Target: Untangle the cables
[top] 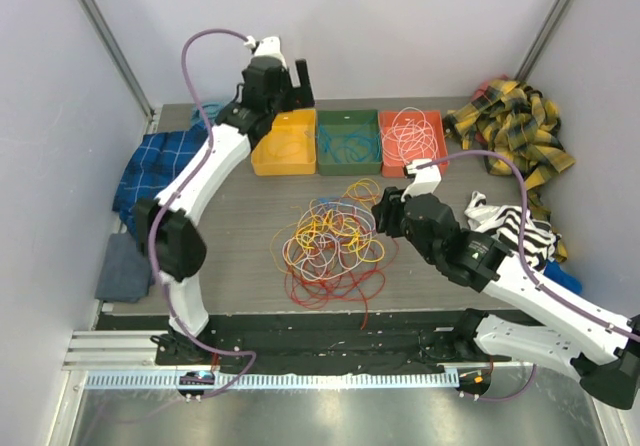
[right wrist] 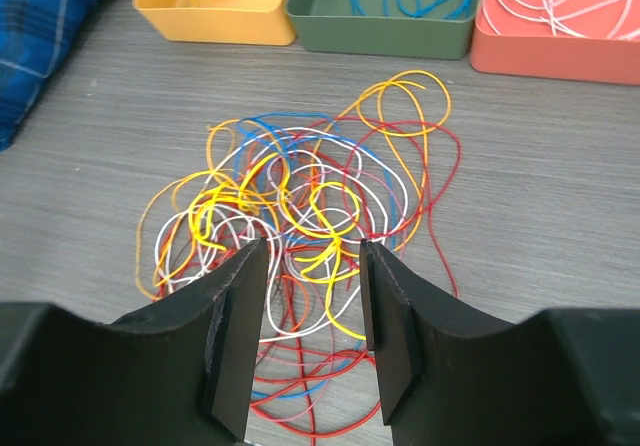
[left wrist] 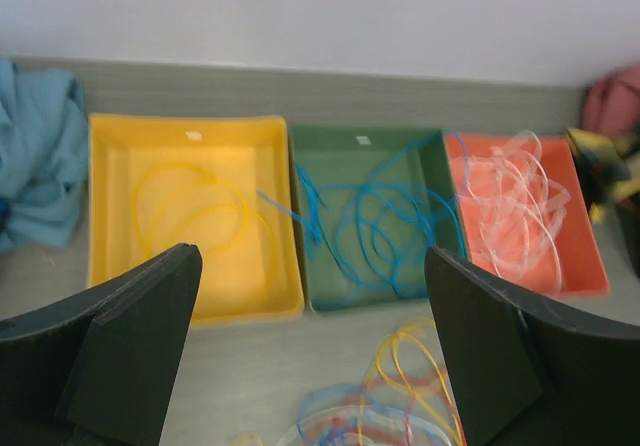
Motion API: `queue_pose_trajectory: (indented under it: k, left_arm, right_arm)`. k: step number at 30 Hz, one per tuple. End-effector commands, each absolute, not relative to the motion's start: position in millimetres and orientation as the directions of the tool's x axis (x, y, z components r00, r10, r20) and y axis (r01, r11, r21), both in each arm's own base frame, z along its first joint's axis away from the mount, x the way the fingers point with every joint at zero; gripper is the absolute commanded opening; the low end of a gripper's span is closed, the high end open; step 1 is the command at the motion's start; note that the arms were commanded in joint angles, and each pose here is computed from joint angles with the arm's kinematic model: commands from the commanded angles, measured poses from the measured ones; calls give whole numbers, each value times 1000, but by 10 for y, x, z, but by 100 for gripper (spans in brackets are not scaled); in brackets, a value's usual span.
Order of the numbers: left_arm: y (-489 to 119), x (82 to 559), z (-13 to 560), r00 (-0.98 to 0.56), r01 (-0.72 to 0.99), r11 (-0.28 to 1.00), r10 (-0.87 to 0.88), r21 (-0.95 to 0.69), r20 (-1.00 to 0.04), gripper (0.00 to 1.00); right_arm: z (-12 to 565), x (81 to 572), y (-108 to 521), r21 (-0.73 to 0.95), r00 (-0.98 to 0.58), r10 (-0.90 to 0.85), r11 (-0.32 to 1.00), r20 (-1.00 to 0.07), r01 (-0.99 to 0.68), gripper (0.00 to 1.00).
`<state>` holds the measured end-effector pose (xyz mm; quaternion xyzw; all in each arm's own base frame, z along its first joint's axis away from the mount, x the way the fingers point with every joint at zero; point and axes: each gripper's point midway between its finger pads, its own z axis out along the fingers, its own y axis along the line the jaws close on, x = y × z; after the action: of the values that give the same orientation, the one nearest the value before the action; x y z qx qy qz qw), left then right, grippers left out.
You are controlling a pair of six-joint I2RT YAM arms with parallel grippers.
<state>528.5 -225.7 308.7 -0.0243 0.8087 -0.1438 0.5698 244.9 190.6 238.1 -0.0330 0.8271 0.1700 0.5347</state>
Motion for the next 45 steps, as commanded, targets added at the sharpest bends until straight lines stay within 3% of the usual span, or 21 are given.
queue_pose_trajectory:
  k: [1,5,12,16,26,31,35,41,42,45]
  left_arm:
    - [-2679,4319,2954,-406,176,934,-219,-312,-887,100]
    - [-2982,3610,2426,-499,238,930,-131,-281,-857,100]
    - [-2666,3156,1816,-634,181,947,-92,-264,-767,100]
    - [-2441,2926,1855,-623,163,940,-137,-299,-770,100]
    - [-2357,2834,1519,-656,171,952,-82,-253,-750,96]
    - [-2384,2880,1224,-704,175,968,-5,-180,-710,84]
    - [-2393,2995,1153,-709,166,973,3,-163,-706,82]
    - [-2367,3202,998,-739,140,977,-6,-163,-673,57]
    - [-2358,3216,981,-744,135,977,-9,-164,-668,45]
    - [-2355,3259,1010,-744,132,975,-20,-177,-668,27]
  right_arm:
    - [2258,2581,1855,254,-412,179,958,-894,-135,49]
    - [2162,2600,1943,271,-435,188,953,-881,-138,48]
    - [2211,2543,1904,315,-425,231,939,-876,-140,47]
    - [2138,2504,1900,325,-439,234,935,-867,-142,47]
    - [2042,2515,2058,351,-481,236,922,-844,-163,46]
    - [2082,2511,2038,353,-474,242,922,-846,-160,46]
    - [2058,2497,1994,349,-472,242,924,-848,-153,46]
    - [2048,2502,1962,332,-465,230,931,-855,-150,46]
    - [2057,2501,1959,330,-463,229,932,-856,-150,46]
    - [2062,2502,1940,325,-457,227,934,-860,-147,46]
